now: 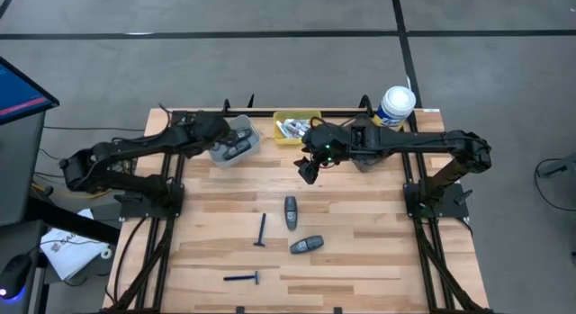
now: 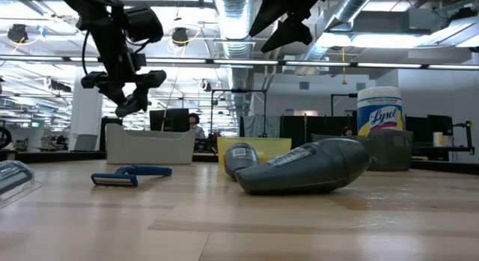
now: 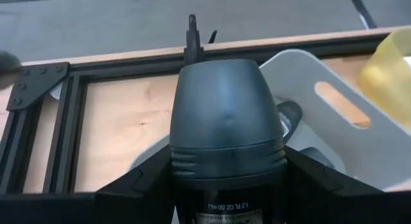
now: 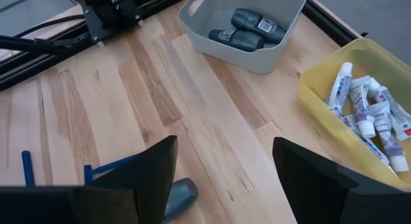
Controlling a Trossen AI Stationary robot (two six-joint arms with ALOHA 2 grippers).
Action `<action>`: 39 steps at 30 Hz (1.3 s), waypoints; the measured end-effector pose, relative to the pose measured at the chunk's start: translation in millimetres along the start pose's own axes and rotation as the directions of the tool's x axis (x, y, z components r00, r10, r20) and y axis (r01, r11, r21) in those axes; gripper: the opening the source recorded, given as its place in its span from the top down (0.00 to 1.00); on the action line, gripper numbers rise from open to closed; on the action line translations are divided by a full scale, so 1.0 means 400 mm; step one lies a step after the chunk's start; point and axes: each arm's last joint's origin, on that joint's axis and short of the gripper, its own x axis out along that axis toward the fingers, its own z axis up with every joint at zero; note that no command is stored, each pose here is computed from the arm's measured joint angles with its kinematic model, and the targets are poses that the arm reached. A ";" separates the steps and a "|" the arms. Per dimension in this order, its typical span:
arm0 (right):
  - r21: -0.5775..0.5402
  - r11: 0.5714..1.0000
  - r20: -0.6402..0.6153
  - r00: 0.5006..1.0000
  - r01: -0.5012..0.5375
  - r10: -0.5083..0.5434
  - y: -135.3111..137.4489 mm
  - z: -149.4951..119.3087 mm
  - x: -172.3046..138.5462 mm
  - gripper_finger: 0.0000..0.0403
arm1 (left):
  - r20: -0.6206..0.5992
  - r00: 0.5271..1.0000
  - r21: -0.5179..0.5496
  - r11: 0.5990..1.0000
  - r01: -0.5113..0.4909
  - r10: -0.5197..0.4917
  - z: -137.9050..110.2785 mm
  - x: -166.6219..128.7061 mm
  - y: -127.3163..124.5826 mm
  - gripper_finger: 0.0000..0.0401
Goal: Pick & Place Travel size toiletries
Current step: Put the gray deodorant into the gray bin
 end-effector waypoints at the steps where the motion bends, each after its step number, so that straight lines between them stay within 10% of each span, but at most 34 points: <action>1: -0.001 1.000 0.000 1.000 0.000 0.000 0.000 0.000 0.000 0.38 | -0.006 1.000 0.001 1.000 -0.005 0.005 -0.002 0.004 -0.002 0.50; 32: -0.048 0.999 0.003 1.000 0.014 -0.014 -0.016 0.006 0.002 0.38 | -0.142 0.987 0.080 0.995 -0.067 0.078 -0.051 0.081 -0.036 0.47; 39: -0.047 0.999 0.003 1.000 0.015 -0.015 -0.018 0.007 0.003 0.38 | -0.184 0.982 0.120 0.993 -0.016 0.038 -0.054 0.080 -0.039 0.32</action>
